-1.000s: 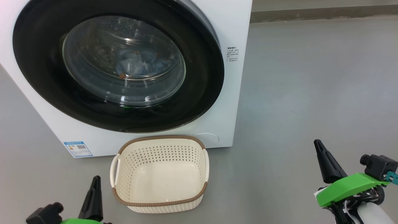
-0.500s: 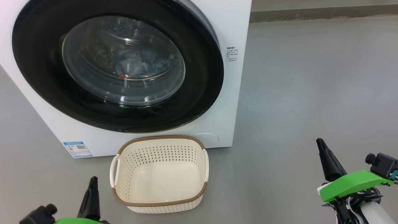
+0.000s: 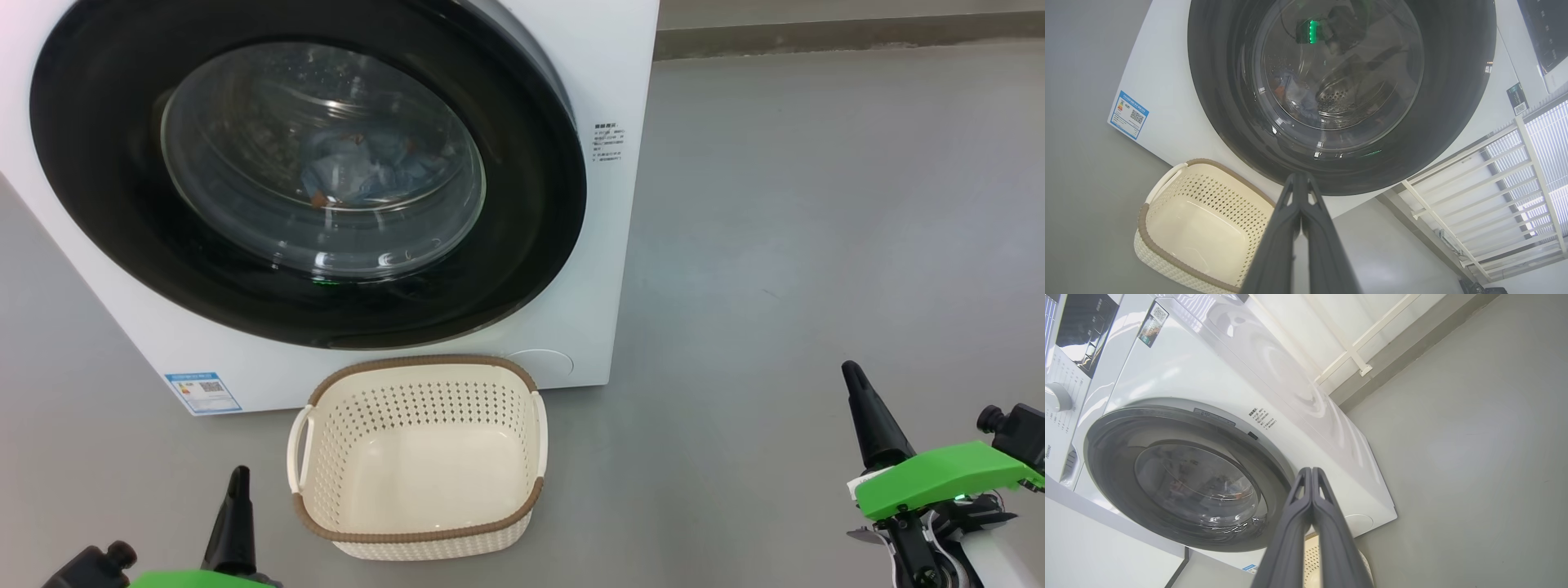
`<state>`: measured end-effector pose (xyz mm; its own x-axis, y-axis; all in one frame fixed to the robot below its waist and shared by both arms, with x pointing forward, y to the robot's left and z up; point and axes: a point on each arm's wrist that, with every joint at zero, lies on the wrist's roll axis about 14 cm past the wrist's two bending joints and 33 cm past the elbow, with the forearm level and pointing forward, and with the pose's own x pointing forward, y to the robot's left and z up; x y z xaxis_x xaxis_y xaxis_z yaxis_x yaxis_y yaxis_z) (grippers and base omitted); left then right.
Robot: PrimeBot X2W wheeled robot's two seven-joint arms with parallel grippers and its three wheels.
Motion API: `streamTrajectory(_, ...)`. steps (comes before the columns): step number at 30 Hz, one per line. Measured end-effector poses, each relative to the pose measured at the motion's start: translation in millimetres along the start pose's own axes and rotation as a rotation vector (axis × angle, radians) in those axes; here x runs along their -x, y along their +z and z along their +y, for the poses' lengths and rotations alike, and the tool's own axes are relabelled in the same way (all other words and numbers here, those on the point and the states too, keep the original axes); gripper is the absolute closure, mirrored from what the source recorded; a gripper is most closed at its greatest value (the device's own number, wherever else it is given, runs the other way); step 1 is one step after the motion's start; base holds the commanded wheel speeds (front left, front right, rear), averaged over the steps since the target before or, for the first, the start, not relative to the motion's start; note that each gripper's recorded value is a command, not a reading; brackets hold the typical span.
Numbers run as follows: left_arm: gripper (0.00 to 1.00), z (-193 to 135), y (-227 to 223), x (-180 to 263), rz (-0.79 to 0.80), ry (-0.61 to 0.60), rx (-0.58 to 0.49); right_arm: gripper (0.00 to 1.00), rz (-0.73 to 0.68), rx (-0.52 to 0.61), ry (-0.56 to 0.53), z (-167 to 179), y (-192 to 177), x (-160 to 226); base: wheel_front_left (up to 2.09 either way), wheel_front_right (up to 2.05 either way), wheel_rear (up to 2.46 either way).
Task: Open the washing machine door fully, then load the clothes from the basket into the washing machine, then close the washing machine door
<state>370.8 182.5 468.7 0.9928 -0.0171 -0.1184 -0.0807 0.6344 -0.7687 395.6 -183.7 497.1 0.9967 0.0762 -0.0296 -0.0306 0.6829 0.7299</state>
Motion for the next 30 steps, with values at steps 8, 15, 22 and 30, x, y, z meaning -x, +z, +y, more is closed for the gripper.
streamTrajectory(8, 1.0, 0.9, 0.8, -0.5, 0.004, 0.006, 0.087, 1.0, -0.001, -0.096, -0.017, -1.9, -1.6, 1.8, 0.0, 0.0, 0.0)
streamTrajectory(15, 1.0, 2.1, 2.5, -0.8, 0.002, 0.01, 0.143, 1.0, -0.005, -0.159, -0.034, -6.2, -0.3, 3.5, 0.0, 0.0, 0.0)
streamTrajectory(22, 1.0, 0.2, 0.8, -1.6, 0.007, 0.011, 0.228, 1.0, -0.02, -0.244, -0.043, -7.8, 3.1, 3.4, 0.0, 0.0, 0.0)
streamTrajectory(30, 1.0, 0.4, 3.4, -2.3, 0.005, 0.009, 0.304, 1.0, -0.032, -0.326, -0.048, -9.1, 6.3, 3.5, 0.0, 0.0, 0.0)
